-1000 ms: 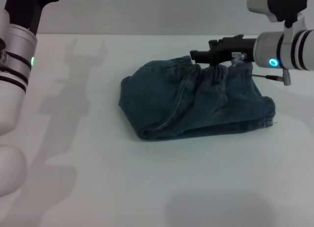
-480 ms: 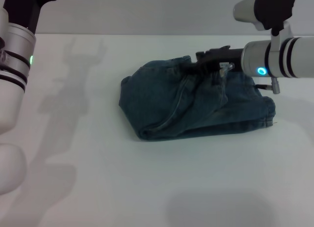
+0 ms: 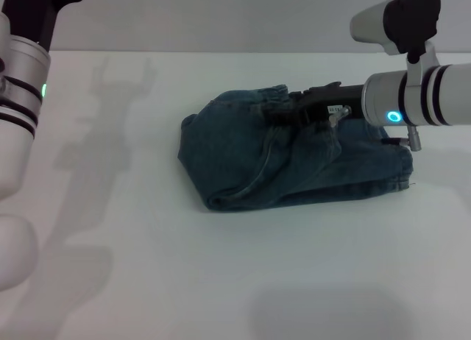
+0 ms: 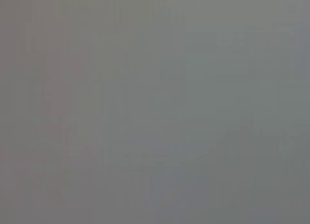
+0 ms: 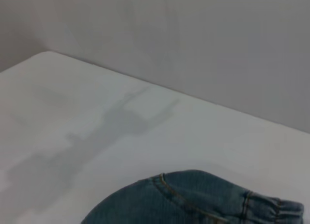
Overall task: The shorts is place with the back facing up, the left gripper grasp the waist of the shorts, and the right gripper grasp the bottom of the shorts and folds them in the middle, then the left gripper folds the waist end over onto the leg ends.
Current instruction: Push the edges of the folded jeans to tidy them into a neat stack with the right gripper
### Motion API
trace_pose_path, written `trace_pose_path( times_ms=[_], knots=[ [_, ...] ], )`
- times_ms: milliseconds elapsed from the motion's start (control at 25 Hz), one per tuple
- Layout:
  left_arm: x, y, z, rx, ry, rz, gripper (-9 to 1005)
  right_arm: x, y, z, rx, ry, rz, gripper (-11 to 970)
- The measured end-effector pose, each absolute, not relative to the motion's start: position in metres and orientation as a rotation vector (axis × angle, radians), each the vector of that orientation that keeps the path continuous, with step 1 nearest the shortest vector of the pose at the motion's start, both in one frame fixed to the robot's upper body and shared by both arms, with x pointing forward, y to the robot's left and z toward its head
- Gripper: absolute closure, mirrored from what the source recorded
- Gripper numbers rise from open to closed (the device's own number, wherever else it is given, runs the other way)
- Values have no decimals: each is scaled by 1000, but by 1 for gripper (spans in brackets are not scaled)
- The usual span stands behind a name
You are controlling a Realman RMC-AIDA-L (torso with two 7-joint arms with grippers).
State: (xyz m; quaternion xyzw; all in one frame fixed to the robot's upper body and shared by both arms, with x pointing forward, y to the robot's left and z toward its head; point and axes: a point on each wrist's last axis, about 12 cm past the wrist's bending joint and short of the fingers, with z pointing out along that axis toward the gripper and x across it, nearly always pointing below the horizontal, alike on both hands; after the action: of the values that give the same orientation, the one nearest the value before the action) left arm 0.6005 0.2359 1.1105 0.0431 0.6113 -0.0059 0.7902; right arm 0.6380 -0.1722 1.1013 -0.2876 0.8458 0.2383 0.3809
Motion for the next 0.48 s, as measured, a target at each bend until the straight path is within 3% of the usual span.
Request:
trace_pose_path(
  times_ms=[480],
  knots=[
    [601, 237, 1110, 90, 1315, -8, 153, 628, -184, 1102, -758, 2126, 589, 376]
  ],
)
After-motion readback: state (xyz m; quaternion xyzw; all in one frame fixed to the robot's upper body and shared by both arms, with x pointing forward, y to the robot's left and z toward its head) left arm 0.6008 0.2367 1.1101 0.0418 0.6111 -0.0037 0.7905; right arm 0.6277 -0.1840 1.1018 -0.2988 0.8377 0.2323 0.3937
